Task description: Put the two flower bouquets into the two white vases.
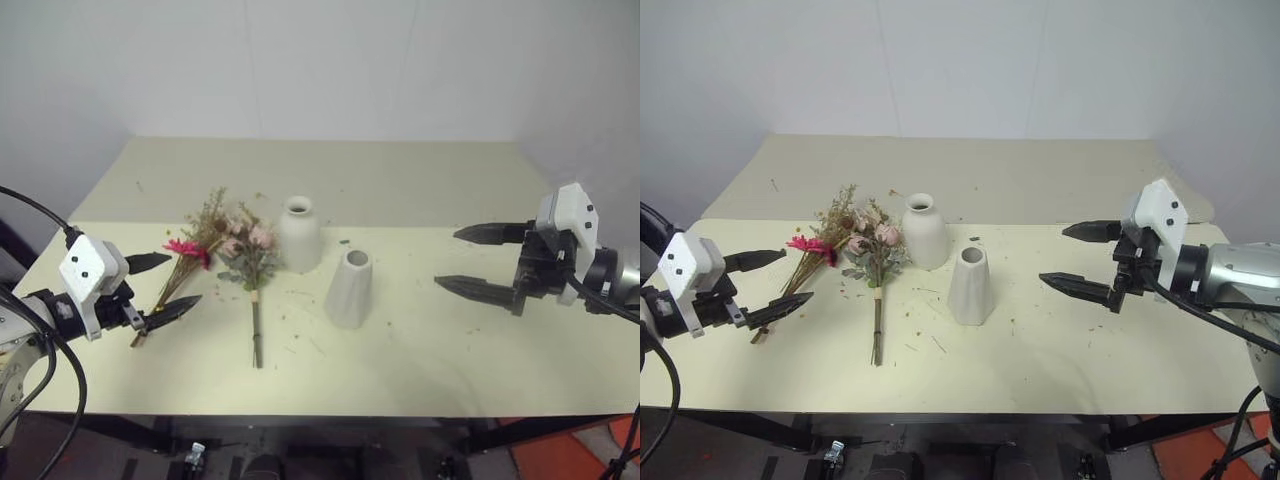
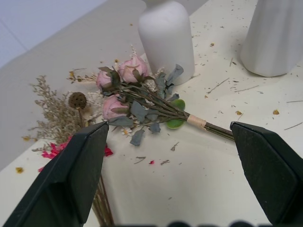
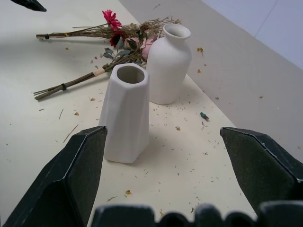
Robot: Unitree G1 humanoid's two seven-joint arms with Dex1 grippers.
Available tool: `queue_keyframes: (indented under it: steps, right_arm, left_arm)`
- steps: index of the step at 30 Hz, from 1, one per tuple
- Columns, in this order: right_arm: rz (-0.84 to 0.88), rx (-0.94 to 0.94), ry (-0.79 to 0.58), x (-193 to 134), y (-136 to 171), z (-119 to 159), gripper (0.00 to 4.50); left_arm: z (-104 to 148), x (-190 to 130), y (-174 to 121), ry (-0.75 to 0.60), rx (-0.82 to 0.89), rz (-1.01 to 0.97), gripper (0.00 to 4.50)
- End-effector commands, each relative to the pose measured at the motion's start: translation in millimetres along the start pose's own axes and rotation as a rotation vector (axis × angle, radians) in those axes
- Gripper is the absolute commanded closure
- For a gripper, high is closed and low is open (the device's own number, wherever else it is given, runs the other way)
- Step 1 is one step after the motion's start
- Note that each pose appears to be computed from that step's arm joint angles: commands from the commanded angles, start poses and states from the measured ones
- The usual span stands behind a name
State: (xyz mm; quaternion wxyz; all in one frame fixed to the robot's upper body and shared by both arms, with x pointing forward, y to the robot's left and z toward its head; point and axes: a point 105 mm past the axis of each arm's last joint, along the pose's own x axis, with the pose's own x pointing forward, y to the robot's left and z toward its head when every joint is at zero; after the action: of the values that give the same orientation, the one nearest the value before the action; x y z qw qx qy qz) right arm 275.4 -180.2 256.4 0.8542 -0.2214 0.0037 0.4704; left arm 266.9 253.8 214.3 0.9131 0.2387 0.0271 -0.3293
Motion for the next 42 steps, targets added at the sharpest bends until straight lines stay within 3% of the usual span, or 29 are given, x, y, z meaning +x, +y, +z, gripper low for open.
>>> queue_keyframes:
  steps: [1,15,21,30,35,42]
  right_arm:
    - [0.003,-0.048,-0.022,0.4,-1.8,10.5,0.00]
    - [0.013,-0.040,-0.022,0.9,1.1,8.8,0.00]
    - [0.037,-0.042,-0.050,5.1,6.2,16.0,0.00]
    - [0.103,-0.032,-0.080,17.9,23.5,20.4,0.00]
    - [0.233,-0.138,-0.151,31.9,47.0,47.6,0.00]
    - [0.248,-0.186,-0.192,52.5,50.3,62.8,0.00]
  left_arm:
    - [9.4,-5.7,3.2,-0.023,0.038,0.033,0.01]
    - [6.0,-4.4,8.3,0.004,0.024,0.065,0.01]
    - [-14.3,-2.0,50.2,0.139,-0.079,0.300,0.01]
    - [-54.9,22.6,85.6,0.369,-0.174,0.426,0.01]
    - [-61.1,44.2,82.6,0.390,-0.217,0.351,0.01]
    - [-90.7,57.0,70.3,0.481,-0.259,0.271,0.01]
